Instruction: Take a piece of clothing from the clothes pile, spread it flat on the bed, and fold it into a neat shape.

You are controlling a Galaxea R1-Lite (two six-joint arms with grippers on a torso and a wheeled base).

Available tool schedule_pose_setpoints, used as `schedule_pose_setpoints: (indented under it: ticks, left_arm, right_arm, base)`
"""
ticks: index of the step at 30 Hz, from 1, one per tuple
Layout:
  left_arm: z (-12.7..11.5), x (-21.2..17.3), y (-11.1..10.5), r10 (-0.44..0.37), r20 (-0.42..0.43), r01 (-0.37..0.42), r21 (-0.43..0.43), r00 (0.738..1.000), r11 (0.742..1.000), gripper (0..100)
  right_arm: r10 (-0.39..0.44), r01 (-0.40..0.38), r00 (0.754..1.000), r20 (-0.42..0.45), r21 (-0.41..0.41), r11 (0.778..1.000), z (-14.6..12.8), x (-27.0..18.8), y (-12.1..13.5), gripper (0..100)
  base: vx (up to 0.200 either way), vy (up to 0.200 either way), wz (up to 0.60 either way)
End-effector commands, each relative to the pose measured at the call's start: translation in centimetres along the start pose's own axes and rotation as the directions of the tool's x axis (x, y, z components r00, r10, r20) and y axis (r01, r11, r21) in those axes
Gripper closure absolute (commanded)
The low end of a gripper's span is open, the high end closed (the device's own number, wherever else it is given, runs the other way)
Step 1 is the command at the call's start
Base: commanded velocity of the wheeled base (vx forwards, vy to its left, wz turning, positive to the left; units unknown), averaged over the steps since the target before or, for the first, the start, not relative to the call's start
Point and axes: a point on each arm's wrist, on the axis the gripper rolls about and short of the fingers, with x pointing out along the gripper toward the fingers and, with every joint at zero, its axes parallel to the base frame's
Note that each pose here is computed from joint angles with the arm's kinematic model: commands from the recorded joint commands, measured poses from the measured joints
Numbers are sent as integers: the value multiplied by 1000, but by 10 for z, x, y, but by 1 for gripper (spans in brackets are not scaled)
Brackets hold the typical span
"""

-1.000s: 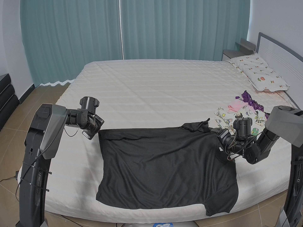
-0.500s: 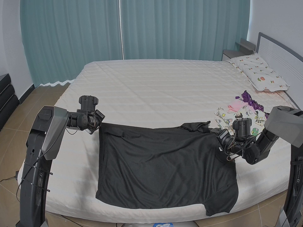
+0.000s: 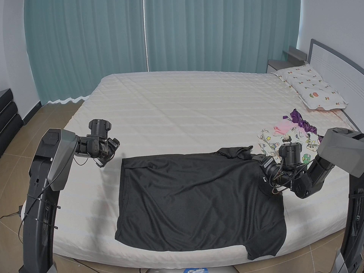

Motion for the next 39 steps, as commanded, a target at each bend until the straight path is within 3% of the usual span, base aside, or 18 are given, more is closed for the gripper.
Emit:
schedule_pose_setpoints:
  ticks: [1,5,8,16,21,26,31,36,39]
  left_arm:
    - [15,-40,-2,11,-47,-14,-71,999,997,0]
    - [8,-72,2,-9,-136,-6,-112,991,994,0]
    - [-11,-104,15,-45,-225,18,-121,973,992,0]
    - [-54,-144,61,-77,-297,47,-107,952,993,0]
    - [-78,-167,87,-76,-348,49,-87,934,995,0]
    - [-95,-170,95,-91,-363,76,-57,927,995,0]
    - [-117,-158,91,-101,-334,109,7,937,994,0]
    - [-141,-142,95,-8,-304,71,196,953,978,0]
    - [-148,-136,98,26,-282,45,240,959,970,0]
  right_arm:
    - [2,-2,1000,2,-19,1000,0,-4,0,0]
    - [28,-27,999,21,-54,998,2,-7,2,0]
    - [53,-49,998,36,-102,994,5,-16,8,0]
    - [84,-81,996,2,-212,974,-9,-20,23,0]
    - [39,-46,999,-38,-235,971,-17,-37,20,0]
    - [-2,-13,998,-64,-231,973,-23,-50,8,0]
    - [-60,41,995,-86,-211,977,-31,-43,-18,0]
    - [-28,15,997,-67,-191,981,-30,-48,-26,0]
    - [-34,20,997,-72,-191,981,-31,-49,-28,0]
  base:
    - [0,0,0]
    - [0,0,0]
    - [0,0,0]
    - [-150,0,0]
    - [-200,0,0]
    - [-160,0,0]
    - [0,0,0]
    - [0,0,0]
    - [0,0,0]
